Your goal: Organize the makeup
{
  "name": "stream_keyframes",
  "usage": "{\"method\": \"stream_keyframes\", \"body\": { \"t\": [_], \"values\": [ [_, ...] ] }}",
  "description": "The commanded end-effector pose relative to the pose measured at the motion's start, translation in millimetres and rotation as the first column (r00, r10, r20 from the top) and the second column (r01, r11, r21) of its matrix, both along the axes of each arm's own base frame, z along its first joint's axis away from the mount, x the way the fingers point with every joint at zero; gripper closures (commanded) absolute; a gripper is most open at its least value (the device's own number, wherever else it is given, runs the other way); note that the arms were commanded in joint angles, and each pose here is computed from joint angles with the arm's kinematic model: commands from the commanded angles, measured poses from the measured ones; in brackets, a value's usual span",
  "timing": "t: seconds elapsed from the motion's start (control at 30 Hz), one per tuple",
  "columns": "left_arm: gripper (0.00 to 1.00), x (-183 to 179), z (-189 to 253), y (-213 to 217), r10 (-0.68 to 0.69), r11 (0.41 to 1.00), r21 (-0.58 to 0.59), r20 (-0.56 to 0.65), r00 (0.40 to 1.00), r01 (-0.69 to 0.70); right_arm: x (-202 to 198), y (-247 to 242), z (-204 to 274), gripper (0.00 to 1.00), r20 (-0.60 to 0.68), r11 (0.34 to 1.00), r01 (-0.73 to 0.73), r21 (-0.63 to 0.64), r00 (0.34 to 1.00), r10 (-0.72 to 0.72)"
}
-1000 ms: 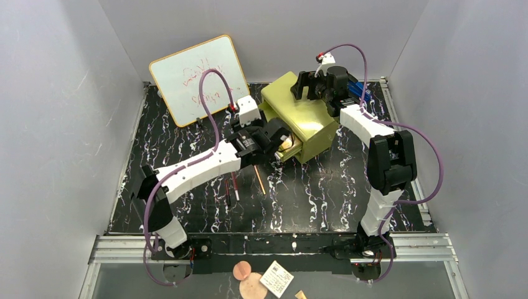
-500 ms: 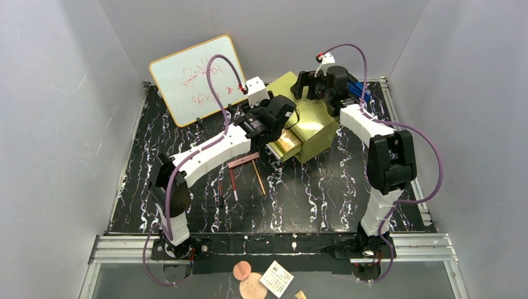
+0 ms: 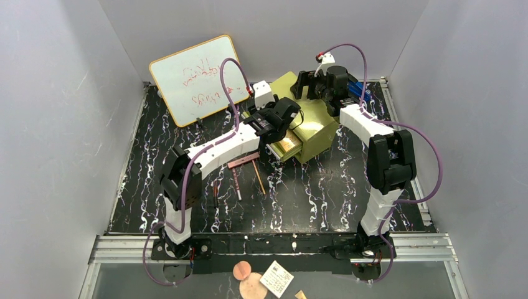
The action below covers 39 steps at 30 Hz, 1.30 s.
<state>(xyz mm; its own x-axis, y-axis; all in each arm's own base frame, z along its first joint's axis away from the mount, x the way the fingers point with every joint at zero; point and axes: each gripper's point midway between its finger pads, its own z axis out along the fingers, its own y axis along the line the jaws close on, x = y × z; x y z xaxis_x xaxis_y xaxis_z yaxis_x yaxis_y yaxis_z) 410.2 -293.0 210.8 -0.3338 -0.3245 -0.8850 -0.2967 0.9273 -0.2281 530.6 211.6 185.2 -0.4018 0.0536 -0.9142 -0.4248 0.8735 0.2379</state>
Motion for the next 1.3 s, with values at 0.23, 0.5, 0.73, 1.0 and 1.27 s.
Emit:
{"method": "stream_keyframes", "body": {
  "t": [0.23,0.5,0.73,1.0,1.27],
  "values": [
    [1.0,12,-1,10,0.091,0.996,-0.016,0.078,0.993,-0.09,-107,-36,-198,0.01,-0.594,0.966,-0.109,-0.236,0.803,-0.055],
    [1.0,12,-20,17,0.122,0.992,0.008,0.068,0.99,-0.123,-107,-36,-199,0.01,-0.596,0.965,-0.111,-0.237,0.801,-0.054],
    [1.0,13,-31,17,0.13,0.991,0.014,0.057,0.99,-0.131,-108,-37,-200,0.01,-0.599,0.964,-0.114,-0.239,0.799,-0.054],
    [0.99,10,-34,16,0.131,0.991,-0.014,0.043,0.99,-0.131,-108,-35,-201,0.01,-0.602,0.964,-0.118,-0.237,0.797,-0.05],
    [0.81,10,-35,10,0.116,0.992,-0.043,0.029,0.993,-0.115,-108,-35,-201,0.01,-0.602,0.964,-0.119,-0.237,0.797,-0.049]
  ]
}}
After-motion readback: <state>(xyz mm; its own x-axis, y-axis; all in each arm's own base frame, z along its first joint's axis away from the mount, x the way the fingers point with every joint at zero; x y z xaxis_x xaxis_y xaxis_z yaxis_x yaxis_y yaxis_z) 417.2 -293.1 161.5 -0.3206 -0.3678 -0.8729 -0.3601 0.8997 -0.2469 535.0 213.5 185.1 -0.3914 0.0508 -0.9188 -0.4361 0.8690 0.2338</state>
